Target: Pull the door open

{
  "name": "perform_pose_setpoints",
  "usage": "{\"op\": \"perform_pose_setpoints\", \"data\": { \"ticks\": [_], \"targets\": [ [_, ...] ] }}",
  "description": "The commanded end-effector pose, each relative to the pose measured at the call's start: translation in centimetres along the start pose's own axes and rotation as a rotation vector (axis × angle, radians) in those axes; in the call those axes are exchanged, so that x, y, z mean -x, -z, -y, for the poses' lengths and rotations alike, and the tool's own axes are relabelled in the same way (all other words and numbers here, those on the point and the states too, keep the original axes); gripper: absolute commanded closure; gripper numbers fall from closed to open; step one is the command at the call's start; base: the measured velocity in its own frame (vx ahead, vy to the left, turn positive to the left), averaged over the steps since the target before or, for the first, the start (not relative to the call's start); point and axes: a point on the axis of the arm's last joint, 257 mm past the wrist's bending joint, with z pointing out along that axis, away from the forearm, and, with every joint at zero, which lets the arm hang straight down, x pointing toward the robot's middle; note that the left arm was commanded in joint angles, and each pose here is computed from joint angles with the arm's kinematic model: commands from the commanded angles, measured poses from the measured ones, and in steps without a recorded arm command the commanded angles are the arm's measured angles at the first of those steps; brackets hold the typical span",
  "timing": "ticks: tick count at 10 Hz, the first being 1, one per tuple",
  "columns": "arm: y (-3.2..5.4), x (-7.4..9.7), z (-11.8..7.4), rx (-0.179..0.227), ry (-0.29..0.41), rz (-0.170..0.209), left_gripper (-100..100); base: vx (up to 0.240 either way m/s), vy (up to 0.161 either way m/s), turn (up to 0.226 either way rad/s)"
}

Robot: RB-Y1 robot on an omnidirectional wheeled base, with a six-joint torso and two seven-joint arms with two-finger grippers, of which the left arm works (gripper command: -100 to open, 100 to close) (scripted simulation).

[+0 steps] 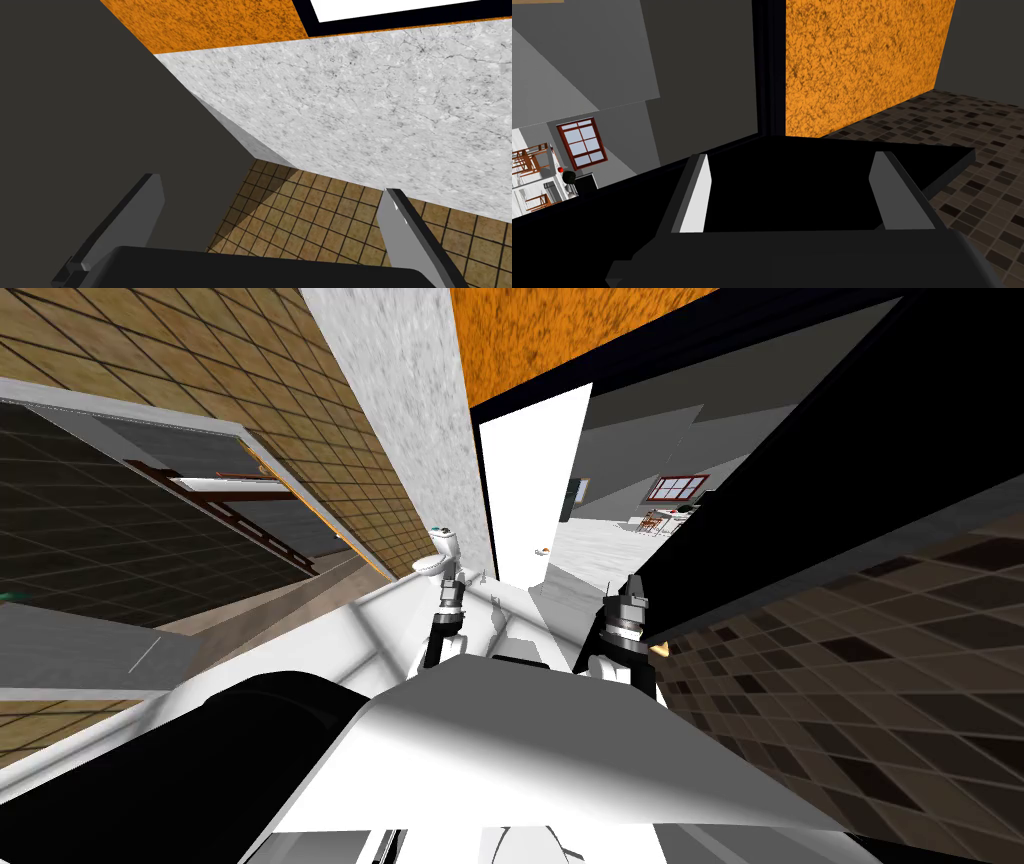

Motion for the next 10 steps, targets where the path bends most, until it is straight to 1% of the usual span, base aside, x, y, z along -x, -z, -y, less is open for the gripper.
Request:
{"op": "perform_pose_setpoints", "data": {
  "ticks": [1,4,6,7,8,9,10],
  "targets": [
    [0.1,-0.2,-1.0,0.011,0.004,-0.007,-100,0.146,0.013,-0.087],
    [0.37,-0.6,-3.3,0.04,0.013,-0.021,-100,0.082,-0.028,-0.109],
    [0.51,-0.8,-4.3,0.053,0.017,-0.026,-100,0.093,-0.015,-0.063],
    [0.66,-0.9,-5.4,0.066,0.021,-0.03,-100,0.098,-0.013,-0.113],
    [0.75,-1.0,-6.0,0.074,0.024,-0.032,-100,0.113,-0.01,-0.127],
    [0.95,-1.1,-7.2,0.09,0.029,-0.036,-100,0.153,-0.022,-0.133],
    [1.05,-1.2,-7.8,0.098,0.032,-0.038,-100,0.145,-0.026,-0.097]
  ]
}}
